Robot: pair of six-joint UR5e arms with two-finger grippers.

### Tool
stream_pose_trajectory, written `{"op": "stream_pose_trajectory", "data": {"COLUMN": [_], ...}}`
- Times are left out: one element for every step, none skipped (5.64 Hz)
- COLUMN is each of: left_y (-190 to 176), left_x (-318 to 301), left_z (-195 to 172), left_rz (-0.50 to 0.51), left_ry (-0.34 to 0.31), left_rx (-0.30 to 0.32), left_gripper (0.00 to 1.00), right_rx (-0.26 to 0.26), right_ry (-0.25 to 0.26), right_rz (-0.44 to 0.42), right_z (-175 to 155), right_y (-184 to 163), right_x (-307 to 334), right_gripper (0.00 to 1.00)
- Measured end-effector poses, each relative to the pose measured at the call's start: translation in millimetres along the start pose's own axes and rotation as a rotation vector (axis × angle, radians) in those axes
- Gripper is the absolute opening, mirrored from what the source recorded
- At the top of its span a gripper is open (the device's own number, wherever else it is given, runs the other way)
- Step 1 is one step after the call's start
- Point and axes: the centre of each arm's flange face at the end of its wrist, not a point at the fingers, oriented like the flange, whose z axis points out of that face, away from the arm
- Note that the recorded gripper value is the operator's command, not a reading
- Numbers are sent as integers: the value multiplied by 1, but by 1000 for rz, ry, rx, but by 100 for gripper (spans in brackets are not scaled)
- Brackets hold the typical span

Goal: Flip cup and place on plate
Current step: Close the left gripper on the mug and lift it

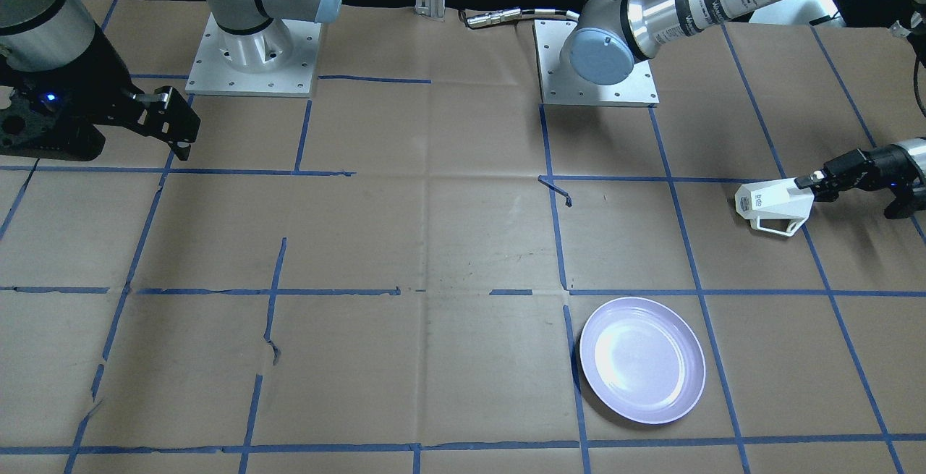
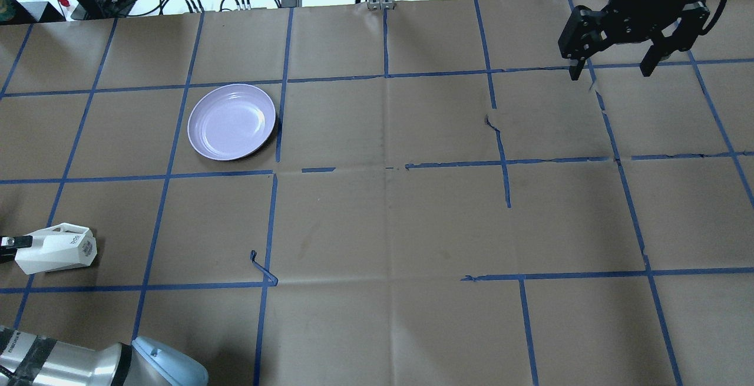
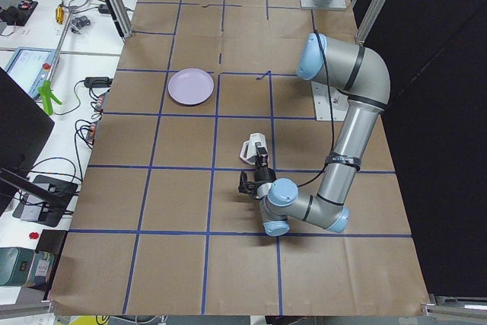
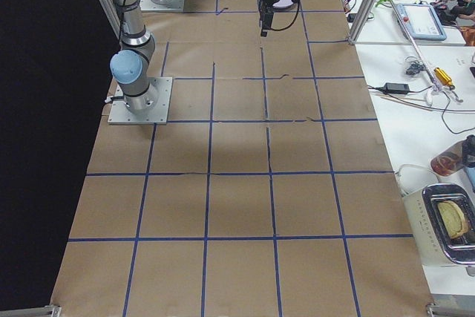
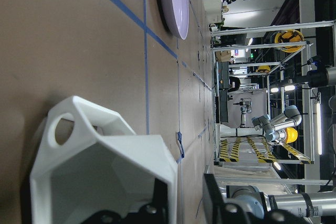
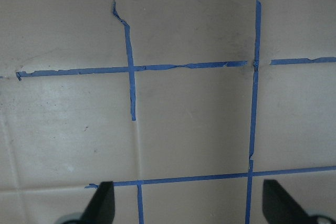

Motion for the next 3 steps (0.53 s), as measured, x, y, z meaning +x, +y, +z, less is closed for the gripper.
{"op": "stream_pose_trajectory", "data": {"left_y": [1, 1, 0], "left_x": [4, 15, 43], "left_z": [0, -1, -5], "left_rz": [-5, -15, -31], "left_ry": [9, 27, 39], "left_rx": [4, 13, 21], "left_gripper": [0, 0, 0], "right_rx": [0, 0, 0], "right_ry": [0, 0, 0], "right_rz": [0, 0, 0], "right_z": [0, 0, 0], "right_y": [0, 0, 0], "right_x": [0, 0, 0], "right_gripper": [100, 100, 100]}}
